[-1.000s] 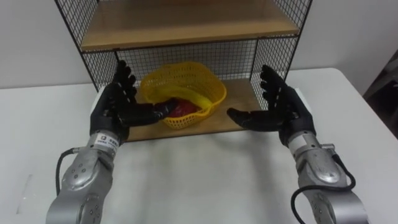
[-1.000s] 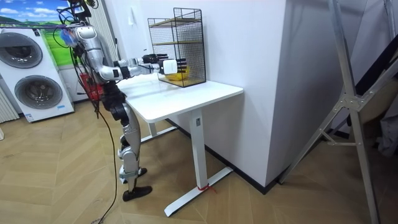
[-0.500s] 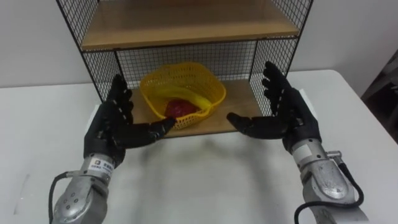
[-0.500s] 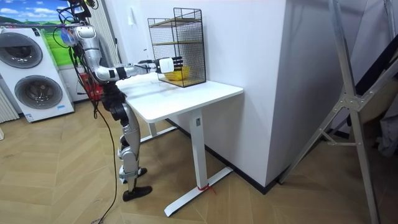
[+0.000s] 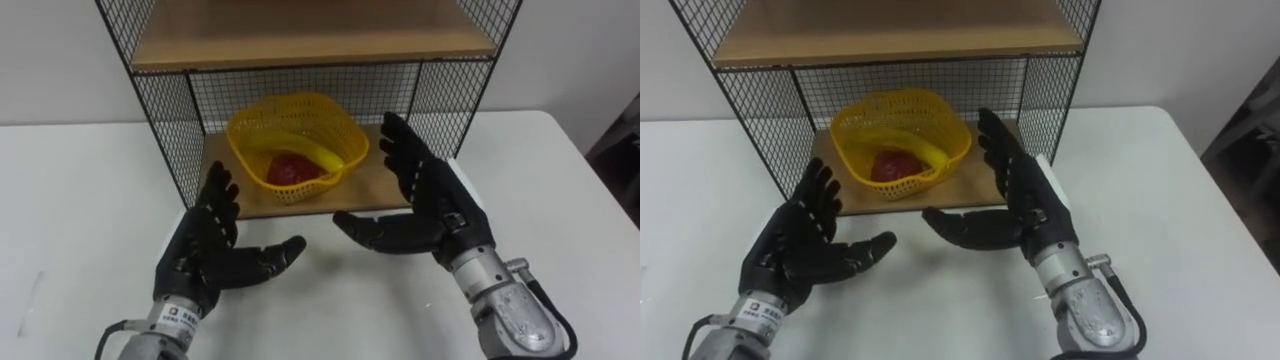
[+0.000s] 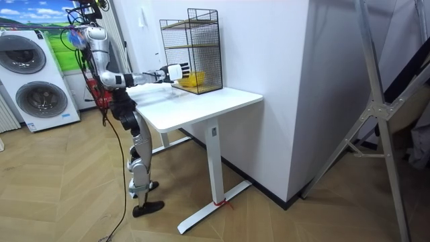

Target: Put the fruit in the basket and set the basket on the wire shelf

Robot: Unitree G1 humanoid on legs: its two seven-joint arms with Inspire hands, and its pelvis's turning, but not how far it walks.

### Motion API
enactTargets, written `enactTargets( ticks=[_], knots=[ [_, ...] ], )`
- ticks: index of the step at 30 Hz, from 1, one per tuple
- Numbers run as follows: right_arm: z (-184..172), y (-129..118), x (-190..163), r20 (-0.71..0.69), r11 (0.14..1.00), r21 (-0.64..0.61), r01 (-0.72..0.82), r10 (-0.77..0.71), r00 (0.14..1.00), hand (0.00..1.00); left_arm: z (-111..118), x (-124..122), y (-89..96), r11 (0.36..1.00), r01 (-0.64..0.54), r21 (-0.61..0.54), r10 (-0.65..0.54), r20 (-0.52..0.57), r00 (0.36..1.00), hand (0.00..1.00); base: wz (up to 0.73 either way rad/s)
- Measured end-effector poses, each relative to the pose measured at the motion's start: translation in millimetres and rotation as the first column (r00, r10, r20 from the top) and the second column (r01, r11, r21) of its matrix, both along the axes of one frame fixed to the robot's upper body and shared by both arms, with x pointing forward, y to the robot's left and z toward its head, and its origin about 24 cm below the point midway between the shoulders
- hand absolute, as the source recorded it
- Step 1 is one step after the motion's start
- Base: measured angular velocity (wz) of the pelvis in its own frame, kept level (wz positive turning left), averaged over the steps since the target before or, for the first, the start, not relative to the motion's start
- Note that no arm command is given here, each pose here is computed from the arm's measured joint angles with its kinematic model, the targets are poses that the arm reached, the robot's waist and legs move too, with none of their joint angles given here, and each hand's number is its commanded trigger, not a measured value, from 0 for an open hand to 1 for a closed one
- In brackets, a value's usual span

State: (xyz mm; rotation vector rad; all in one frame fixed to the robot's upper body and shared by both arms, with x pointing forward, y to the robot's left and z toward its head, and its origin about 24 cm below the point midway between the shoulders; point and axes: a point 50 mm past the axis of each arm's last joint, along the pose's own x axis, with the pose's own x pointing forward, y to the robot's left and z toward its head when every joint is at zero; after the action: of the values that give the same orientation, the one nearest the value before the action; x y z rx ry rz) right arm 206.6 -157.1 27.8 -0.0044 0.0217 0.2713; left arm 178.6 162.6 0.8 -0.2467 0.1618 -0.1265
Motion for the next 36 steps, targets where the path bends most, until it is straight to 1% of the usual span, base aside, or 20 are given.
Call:
enactTargets(
  ticks=[7, 12, 15, 16, 19, 23, 25, 26, 28, 29, 30, 32, 33, 36],
  knots=[
    [-13, -9, -18, -0.065, 0.999, -0.033, 0.014, -0.016, 0.998, 0.0, -2, -10, 7.7, 0.999, -0.009, 0.05, 0.009, -0.002, 1.0, 0.0, 0.03],
    [-9, -15, -25, -0.043, 0.998, -0.059, 0.038, -0.04, 0.998, 0.0, 5, -16, 8.9, 0.997, -0.017, 0.078, 0.014, 0.041, 0.999, 0.0, 0.0],
    [-4, -21, -34, -0.005, 0.995, -0.063, 0.073, -0.074, 0.997, 0.0, 5, -22, 15.8, 0.995, -0.055, 0.087, 0.051, 0.048, 0.998, 0.0, 0.01],
    [-4, -26, -37, -0.002, 0.993, -0.068, 0.098, -0.098, 0.995, 0.0, 5, -26, 21.2, 0.992, -0.08, 0.096, 0.076, 0.046, 0.996, 0.0, 0.0],
    [-8, -36, -46, -0.019, 0.983, -0.084, 0.16, -0.163, 0.987, 0.0, 4, -34, 32.6, 0.981, -0.156, 0.117, 0.151, 0.043, 0.988, 0.0, 0.0],
    [-15, -44, -63, -0.054, 0.969, -0.12, 0.216, -0.224, 0.973, 0.0, 1, -47, 39.8, 0.963, -0.218, 0.159, 0.217, 0.027, 0.976, 0.0, 0.0],
    [-17, -53, -69, -0.054, 0.946, -0.172, 0.276, -0.289, 0.956, 0.0, -2, -56, 47.3, 0.944, -0.268, 0.191, 0.273, 0.003, 0.962, 0.0, -0.06],
    [-16, -56, -69, -0.048, 0.938, -0.182, 0.294, -0.307, 0.951, 0.0, -2, -57, 49.9, 0.938, -0.286, 0.197, 0.291, 0.002, 0.957, 0.0, -0.06],
    [-11, -71, -70, -0.009, 0.898, -0.204, 0.391, -0.401, 0.916, 0.0, 0, -59, 60.9, 0.906, -0.364, 0.216, 0.369, 0.02, 0.929, 0.0, 0.0],
    [-9, -78, -71, 0.009, 0.874, -0.212, 0.438, -0.446, 0.895, 0.0, 1, -63, 67.5, 0.882, -0.413, 0.227, 0.418, 0.029, 0.908, 0.0, 0.0],
    [-8, -82, -72, 0.019, 0.86, -0.214, 0.463, -0.47, 0.883, 0.0, 2, -65, 70.7, 0.868, -0.438, 0.233, 0.443, 0.033, 0.896, 0.0, 0.0],
    [-4, -93, -76, 0.053, 0.808, -0.22, 0.546, -0.549, 0.834, 0.0, 1, -75, 80.6, 0.811, -0.528, 0.253, 0.538, 0.035, 0.842, 0.0, 0.0],
    [-4, -96, -78, 0.058, 0.795, -0.218, 0.566, -0.568, 0.821, 0.0, 1, -77, 82.9, 0.796, -0.546, 0.263, 0.557, 0.036, 0.83, 0.0, 0.0],
    [-4, -102, -83, 0.073, 0.732, -0.207, 0.649, -0.65, 0.757, 0.0, -1, -89, 93.2, 0.724, -0.619, 0.304, 0.64, 0.038, 0.767, 0.0, 0.01]
  ],
)
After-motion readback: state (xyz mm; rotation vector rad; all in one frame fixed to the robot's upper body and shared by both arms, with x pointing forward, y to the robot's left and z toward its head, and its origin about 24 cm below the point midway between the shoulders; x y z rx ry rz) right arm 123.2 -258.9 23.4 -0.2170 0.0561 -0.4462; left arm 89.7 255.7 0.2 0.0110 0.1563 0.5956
